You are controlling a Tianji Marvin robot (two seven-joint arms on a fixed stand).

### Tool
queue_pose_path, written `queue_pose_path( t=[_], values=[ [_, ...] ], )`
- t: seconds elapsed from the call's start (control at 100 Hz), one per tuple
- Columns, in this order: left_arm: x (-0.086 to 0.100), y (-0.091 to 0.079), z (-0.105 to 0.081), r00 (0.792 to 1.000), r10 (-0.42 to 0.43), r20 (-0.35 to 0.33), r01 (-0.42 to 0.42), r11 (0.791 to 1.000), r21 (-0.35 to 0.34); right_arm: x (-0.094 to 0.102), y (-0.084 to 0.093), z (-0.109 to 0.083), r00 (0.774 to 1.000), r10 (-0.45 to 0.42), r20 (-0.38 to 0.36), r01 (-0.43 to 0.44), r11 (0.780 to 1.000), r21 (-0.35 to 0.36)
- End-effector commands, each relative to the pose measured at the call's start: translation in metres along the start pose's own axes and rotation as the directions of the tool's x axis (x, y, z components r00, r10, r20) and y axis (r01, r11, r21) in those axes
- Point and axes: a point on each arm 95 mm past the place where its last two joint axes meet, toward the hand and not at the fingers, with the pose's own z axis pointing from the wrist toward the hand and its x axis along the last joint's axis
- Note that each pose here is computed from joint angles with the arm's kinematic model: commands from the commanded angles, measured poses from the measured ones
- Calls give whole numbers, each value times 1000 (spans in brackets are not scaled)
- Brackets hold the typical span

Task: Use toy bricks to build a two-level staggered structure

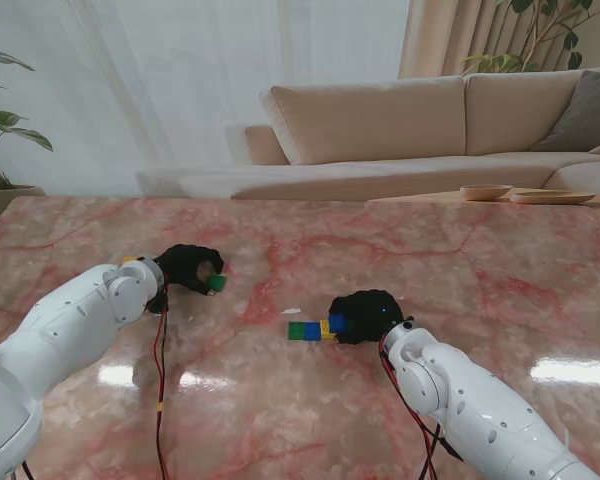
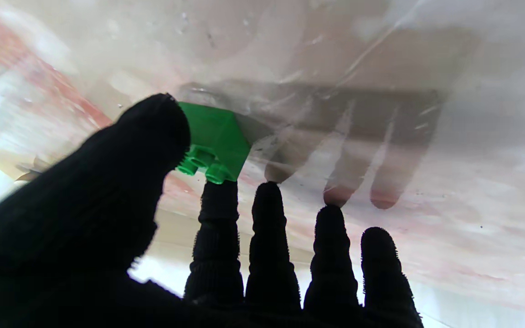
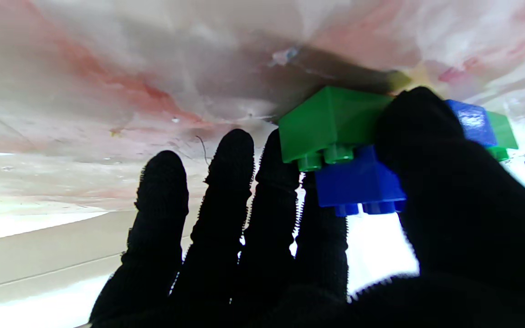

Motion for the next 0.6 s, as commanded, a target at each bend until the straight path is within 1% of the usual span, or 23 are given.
queue_pose_path(
  t=[0.0,0.29,0.59],
  values=[
    [0,15,-1,1000,-14,-6,13,1000,-11,1,-7,-3,1000,5,4,-5,1000,27],
    [-1,26,-1,999,-29,-14,29,1000,-3,0,-7,-3,1000,7,5,-7,1000,25],
    [-1,34,-3,1000,-20,-23,20,1000,-8,1,-8,-3,1000,11,2,-11,1000,25]
  ],
)
